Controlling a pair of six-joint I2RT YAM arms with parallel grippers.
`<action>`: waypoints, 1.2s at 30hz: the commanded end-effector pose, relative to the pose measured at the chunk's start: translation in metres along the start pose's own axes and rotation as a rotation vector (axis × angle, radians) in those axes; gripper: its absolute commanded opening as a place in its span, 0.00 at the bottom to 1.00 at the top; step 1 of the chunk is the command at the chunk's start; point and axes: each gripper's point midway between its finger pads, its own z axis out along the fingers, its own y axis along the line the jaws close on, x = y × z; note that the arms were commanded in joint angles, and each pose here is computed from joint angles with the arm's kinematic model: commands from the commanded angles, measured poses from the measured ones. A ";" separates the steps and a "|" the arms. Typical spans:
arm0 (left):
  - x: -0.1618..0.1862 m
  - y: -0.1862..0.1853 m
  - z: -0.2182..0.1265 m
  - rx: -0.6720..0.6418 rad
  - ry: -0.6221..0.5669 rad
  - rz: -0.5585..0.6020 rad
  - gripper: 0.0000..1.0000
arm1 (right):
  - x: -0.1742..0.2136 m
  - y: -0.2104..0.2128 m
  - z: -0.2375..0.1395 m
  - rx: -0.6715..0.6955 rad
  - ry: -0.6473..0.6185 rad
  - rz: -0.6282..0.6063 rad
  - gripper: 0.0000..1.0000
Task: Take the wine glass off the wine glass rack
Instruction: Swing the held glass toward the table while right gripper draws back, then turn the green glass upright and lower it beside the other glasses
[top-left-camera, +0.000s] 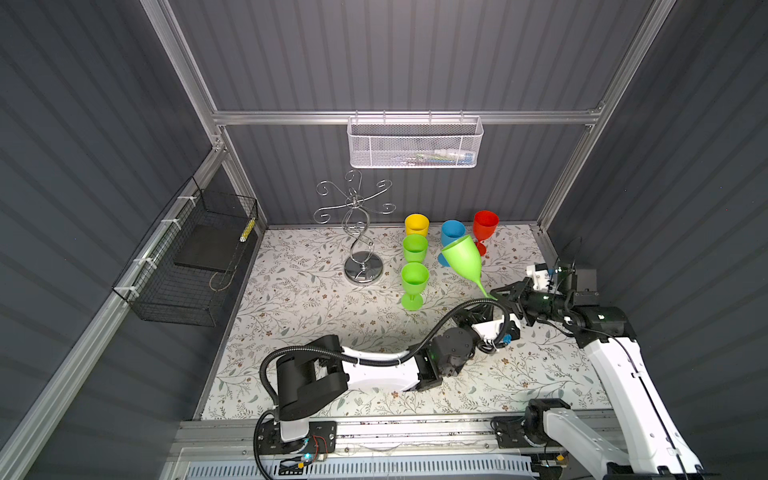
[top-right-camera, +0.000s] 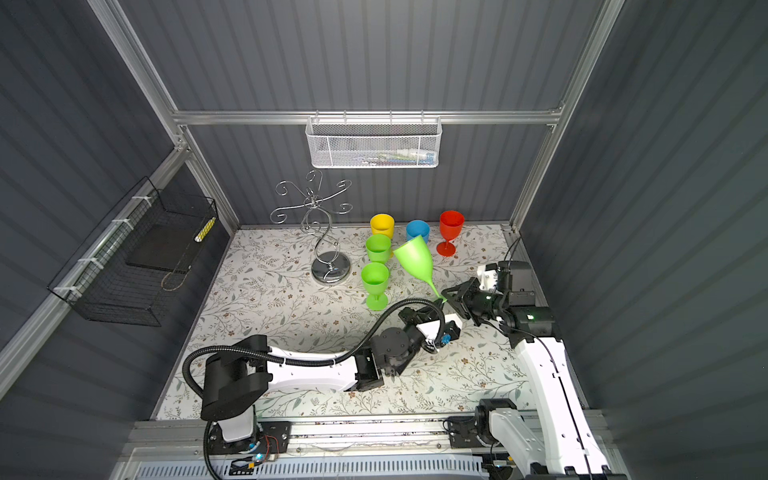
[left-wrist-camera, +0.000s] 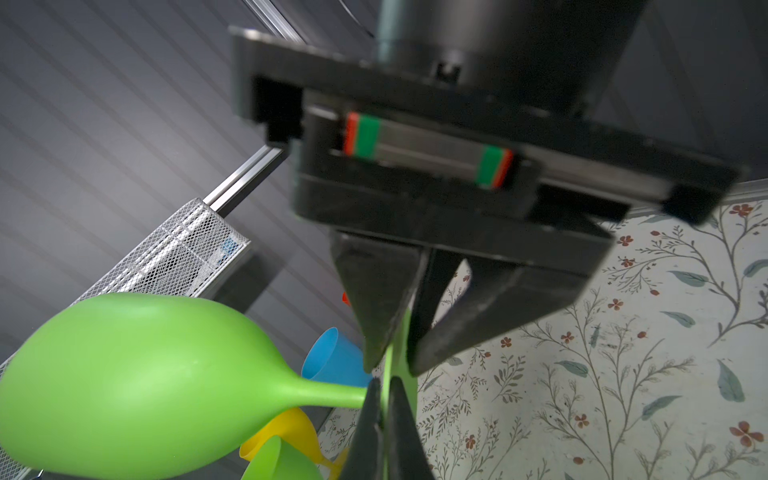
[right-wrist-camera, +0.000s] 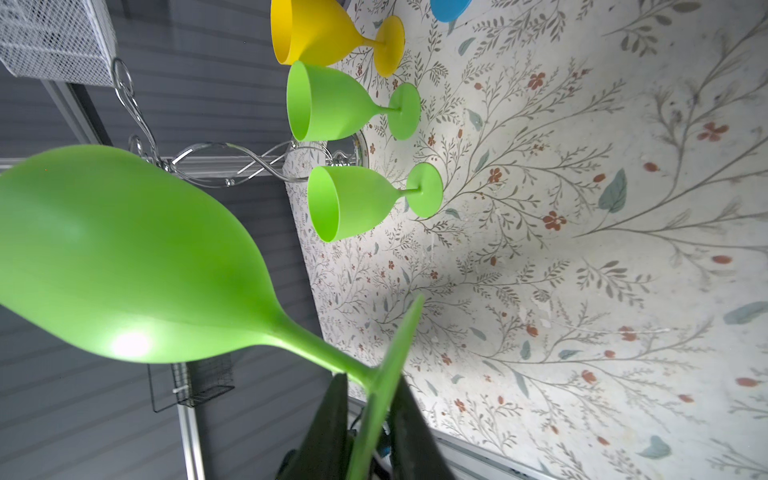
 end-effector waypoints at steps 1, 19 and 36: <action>-0.032 0.026 0.000 -0.075 -0.093 -0.079 0.00 | 0.001 -0.008 0.004 0.025 0.003 0.007 0.10; -0.043 0.082 -0.026 0.018 0.014 -0.278 0.79 | -0.037 0.002 0.012 -0.057 -0.161 -0.071 0.00; -0.019 0.165 0.012 0.266 0.261 -0.825 0.76 | -0.091 0.000 0.020 -0.160 -0.487 -0.387 0.00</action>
